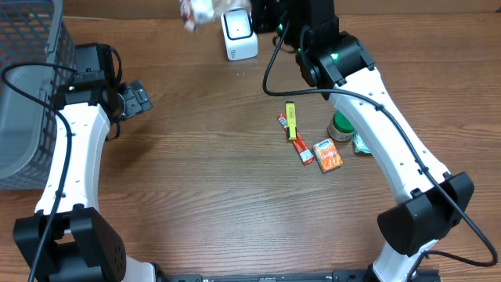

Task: Scan the item barcode
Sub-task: 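Lift the snack bag up toward the white scanner, then hold the snack bag in front of the white scanner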

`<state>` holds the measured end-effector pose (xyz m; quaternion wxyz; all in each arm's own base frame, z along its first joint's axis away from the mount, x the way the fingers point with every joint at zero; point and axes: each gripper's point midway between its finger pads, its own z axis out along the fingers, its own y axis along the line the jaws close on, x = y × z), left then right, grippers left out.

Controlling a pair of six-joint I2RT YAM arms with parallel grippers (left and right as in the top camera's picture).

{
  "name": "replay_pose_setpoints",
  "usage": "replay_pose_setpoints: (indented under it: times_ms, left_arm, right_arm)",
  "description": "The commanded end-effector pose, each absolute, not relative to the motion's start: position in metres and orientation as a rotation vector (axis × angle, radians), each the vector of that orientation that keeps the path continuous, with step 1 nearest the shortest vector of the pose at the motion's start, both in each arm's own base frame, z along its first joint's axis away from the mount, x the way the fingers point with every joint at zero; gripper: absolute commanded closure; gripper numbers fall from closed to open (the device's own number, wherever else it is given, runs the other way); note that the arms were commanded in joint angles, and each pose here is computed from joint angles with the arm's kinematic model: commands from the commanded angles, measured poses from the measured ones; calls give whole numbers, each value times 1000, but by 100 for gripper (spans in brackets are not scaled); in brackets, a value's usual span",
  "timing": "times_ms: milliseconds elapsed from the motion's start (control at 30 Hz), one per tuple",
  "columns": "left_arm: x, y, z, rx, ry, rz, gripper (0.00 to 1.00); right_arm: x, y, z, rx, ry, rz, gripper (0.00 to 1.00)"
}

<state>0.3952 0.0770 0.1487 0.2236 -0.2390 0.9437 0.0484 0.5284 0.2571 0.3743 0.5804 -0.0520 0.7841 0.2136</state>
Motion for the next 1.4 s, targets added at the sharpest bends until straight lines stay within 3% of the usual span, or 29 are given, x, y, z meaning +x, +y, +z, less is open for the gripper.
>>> replay_pose_setpoints:
  times_ms: [0,200,700,967,1200,1367]
  left_arm:
    - [399,73,159,-620,2587,122,0]
    - [399,73,159,-620,2587,122,0]
    - [399,73,159,-620,2587,122,0]
    - [399,73,159,-620,2587,122,0]
    - [399,73,159,-620,2587,122,0]
    - [399,73,159,-620,2587,122,0]
  right_arm:
    - [559,230,362,-28,1774,246,96]
    - [599,201,327,149,1683,-5,96]
    - [634,229,223,-17,1645,-304,96]
    - [630,240,215,-123,1658,-387,96]
    - [629,216,230,7,1604,-463,96]
    - [632,216,208,-15,1635,-487,96]
